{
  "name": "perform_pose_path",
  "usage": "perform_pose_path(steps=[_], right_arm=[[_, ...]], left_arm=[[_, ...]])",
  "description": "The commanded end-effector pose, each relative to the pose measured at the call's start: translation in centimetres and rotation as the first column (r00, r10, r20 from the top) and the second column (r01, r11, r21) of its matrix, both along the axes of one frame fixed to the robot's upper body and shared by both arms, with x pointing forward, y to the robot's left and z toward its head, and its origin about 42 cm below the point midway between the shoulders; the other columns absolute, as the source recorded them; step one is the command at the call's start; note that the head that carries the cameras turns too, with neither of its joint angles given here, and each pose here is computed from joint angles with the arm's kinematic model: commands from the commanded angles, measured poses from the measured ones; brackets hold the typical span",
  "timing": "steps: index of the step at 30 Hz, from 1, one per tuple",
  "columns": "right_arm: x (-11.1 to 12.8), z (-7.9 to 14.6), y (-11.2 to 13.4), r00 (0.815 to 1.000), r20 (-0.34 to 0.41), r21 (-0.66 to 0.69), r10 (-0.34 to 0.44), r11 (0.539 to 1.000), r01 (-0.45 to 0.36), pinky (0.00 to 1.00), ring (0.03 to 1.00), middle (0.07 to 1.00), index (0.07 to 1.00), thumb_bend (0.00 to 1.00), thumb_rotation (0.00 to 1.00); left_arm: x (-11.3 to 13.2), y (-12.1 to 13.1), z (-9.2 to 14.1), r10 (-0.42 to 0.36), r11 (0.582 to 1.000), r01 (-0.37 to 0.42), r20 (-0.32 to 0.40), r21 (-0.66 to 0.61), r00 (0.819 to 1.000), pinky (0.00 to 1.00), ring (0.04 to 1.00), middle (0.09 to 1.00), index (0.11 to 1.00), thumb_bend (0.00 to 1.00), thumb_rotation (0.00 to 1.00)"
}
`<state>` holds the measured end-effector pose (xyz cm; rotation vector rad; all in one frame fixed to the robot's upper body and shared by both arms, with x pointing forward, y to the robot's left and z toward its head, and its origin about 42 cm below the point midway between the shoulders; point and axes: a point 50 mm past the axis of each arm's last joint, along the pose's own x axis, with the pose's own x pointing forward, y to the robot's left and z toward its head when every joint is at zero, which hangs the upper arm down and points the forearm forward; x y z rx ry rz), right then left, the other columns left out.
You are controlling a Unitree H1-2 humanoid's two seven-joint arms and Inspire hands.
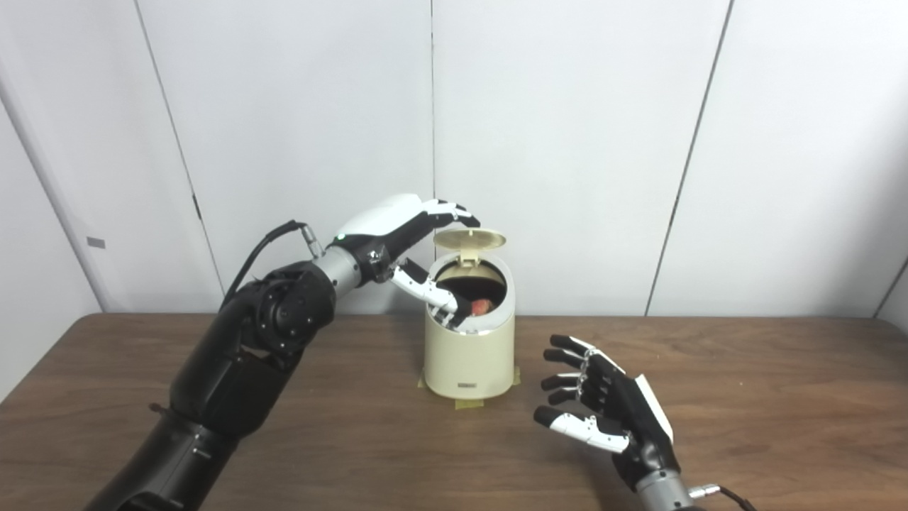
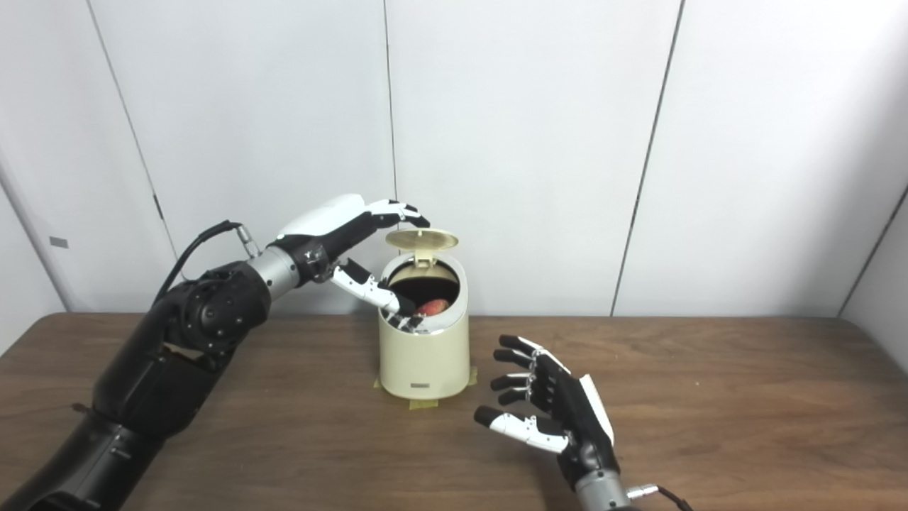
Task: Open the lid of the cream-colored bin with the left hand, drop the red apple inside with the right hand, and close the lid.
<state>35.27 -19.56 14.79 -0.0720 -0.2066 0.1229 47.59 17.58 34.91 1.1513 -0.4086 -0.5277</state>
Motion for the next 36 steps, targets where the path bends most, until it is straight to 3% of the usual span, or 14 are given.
perform_pose_path(steps=[1, 16, 36], right_arm=[[0.9, 2.4, 0.6, 0.996, 0.087, 0.008, 0.013, 1.000, -0.014, 0.52, 0.604, 0.758, 0.774, 0.78, 0.28], [0.8, 2.8, 0.7, 0.996, 0.084, 0.017, 0.013, 1.000, -0.014, 0.52, 0.590, 0.760, 0.770, 0.78, 0.26], [0.6, 3.2, 1.2, 0.996, 0.082, 0.003, 0.026, 1.000, -0.026, 0.50, 0.594, 0.763, 0.776, 0.78, 0.27]], left_arm=[[-0.3, 0.1, 3.0, 0.002, 1.000, -0.004, 0.086, 0.027, 0.996, 1.00, 1.000, 0.944, 0.886, 0.98, 0.35], [-1.2, -0.1, 2.5, -0.008, 0.976, -0.014, 0.103, 0.216, 0.995, 1.00, 1.000, 0.898, 0.867, 0.99, 0.36], [-3.3, -1.1, 1.4, -0.092, 0.959, 0.052, 0.135, 0.277, 0.987, 1.00, 1.000, 0.887, 0.864, 0.98, 0.35]])
